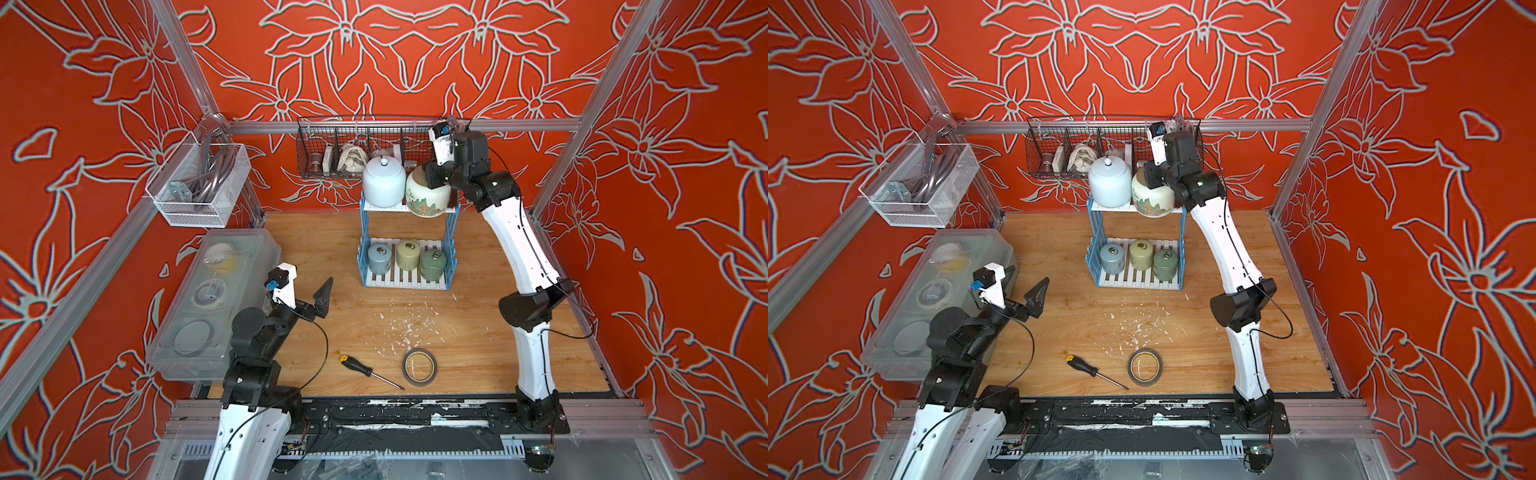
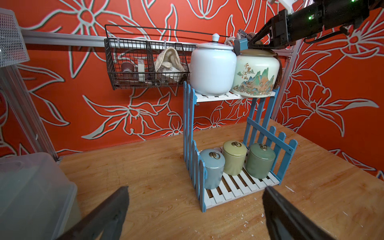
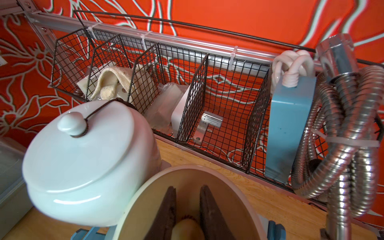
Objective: Remove the tea canisters from the shelf
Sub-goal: Pick up the tea canister from the shelf.
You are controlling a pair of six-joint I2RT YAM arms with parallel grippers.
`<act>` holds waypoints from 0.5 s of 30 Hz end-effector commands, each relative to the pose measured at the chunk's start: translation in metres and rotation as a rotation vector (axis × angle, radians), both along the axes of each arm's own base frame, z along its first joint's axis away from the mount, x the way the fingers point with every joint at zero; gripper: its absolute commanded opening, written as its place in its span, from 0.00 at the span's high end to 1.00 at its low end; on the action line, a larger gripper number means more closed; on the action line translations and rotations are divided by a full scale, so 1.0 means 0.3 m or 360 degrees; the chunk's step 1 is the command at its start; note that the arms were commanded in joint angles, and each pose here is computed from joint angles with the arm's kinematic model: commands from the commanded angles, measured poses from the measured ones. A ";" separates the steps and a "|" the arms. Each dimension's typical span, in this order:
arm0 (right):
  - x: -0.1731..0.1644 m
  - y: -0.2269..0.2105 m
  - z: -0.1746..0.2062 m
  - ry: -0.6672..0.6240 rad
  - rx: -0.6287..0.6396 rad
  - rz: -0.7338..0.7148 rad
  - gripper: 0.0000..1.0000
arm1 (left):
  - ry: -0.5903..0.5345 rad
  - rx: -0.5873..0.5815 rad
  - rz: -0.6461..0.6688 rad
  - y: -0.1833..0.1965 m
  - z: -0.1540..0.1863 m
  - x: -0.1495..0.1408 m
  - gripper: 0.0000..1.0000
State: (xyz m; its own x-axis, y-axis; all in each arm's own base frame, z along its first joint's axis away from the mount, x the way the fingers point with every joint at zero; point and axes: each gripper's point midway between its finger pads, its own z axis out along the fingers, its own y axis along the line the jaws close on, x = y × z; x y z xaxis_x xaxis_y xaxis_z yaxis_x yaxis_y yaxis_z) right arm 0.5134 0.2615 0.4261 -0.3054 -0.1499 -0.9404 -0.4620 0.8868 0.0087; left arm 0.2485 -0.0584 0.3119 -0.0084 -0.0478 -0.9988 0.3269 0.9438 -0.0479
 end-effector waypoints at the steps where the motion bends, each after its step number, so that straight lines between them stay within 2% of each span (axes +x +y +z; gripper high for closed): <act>1: -0.108 -0.019 0.274 -0.0297 0.0154 0.0050 1.00 | -0.0053 0.0010 -0.0006 -0.004 0.020 -0.007 0.01; 15: -0.180 -0.052 0.358 -0.0377 0.0186 0.0048 1.00 | -0.0049 0.0010 -0.0004 -0.004 0.018 -0.005 0.01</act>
State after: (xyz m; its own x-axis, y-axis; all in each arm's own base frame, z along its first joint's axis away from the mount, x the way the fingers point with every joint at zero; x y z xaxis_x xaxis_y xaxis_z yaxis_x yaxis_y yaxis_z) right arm 0.4883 0.2539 0.4459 -0.2921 -0.1459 -0.9452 -0.4731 0.8810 0.0102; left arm 0.2483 -0.0590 0.3120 -0.0080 -0.0474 -0.9988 0.3291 0.9431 -0.0474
